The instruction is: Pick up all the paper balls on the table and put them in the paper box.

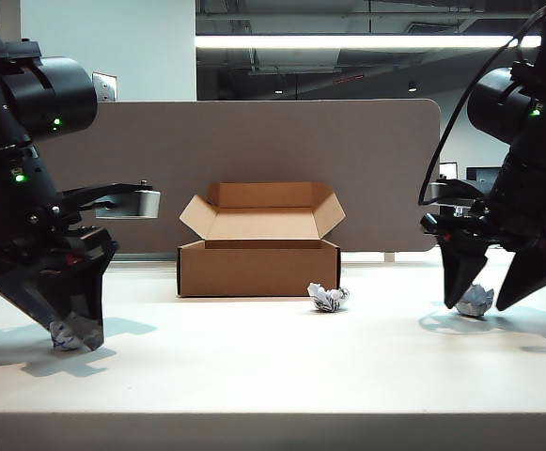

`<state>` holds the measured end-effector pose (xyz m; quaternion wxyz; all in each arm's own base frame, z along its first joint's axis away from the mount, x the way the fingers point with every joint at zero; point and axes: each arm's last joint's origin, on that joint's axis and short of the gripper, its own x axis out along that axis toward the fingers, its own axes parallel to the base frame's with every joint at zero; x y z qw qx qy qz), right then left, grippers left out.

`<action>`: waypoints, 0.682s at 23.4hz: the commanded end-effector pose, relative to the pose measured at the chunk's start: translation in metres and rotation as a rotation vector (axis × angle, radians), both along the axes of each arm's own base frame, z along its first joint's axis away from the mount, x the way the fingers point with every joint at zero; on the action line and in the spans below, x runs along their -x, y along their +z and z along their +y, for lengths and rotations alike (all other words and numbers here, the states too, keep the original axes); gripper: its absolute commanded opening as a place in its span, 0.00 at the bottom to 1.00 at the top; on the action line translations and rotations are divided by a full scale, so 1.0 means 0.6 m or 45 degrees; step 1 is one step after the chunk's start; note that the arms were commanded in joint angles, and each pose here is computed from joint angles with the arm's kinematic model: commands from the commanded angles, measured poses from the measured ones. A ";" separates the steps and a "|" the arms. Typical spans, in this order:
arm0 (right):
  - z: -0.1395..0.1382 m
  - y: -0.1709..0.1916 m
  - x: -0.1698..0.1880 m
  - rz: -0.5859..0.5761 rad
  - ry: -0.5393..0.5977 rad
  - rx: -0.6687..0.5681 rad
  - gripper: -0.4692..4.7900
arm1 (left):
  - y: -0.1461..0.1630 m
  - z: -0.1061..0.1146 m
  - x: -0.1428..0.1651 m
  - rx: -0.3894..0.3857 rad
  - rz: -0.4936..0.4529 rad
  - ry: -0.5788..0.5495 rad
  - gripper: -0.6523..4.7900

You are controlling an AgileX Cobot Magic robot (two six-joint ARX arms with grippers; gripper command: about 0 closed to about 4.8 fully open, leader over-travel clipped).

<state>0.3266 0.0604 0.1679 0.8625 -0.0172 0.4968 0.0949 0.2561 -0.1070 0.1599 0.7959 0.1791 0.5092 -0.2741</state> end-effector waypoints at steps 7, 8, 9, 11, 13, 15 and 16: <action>0.001 0.007 -0.004 -0.034 0.004 -0.004 0.37 | -0.023 0.007 0.017 -0.055 0.169 0.013 0.60; 0.001 0.007 -0.004 -0.035 0.004 -0.004 0.37 | -0.023 0.008 0.018 -0.059 0.178 0.013 0.60; 0.001 0.007 -0.004 -0.037 0.004 -0.005 0.37 | -0.024 0.008 0.019 -0.062 0.188 0.016 0.60; 0.001 0.008 -0.005 -0.044 0.004 -0.006 0.37 | -0.025 0.009 0.023 -0.073 0.221 0.023 0.56; 0.001 0.008 -0.005 -0.048 0.004 -0.007 0.34 | -0.025 0.010 0.024 -0.074 0.234 0.034 0.45; 0.001 0.008 -0.006 -0.051 0.004 -0.007 0.31 | -0.025 0.010 0.024 -0.071 0.235 0.033 0.44; 0.001 0.008 -0.006 -0.052 0.004 -0.007 0.31 | -0.025 0.010 0.024 -0.071 0.233 0.033 0.44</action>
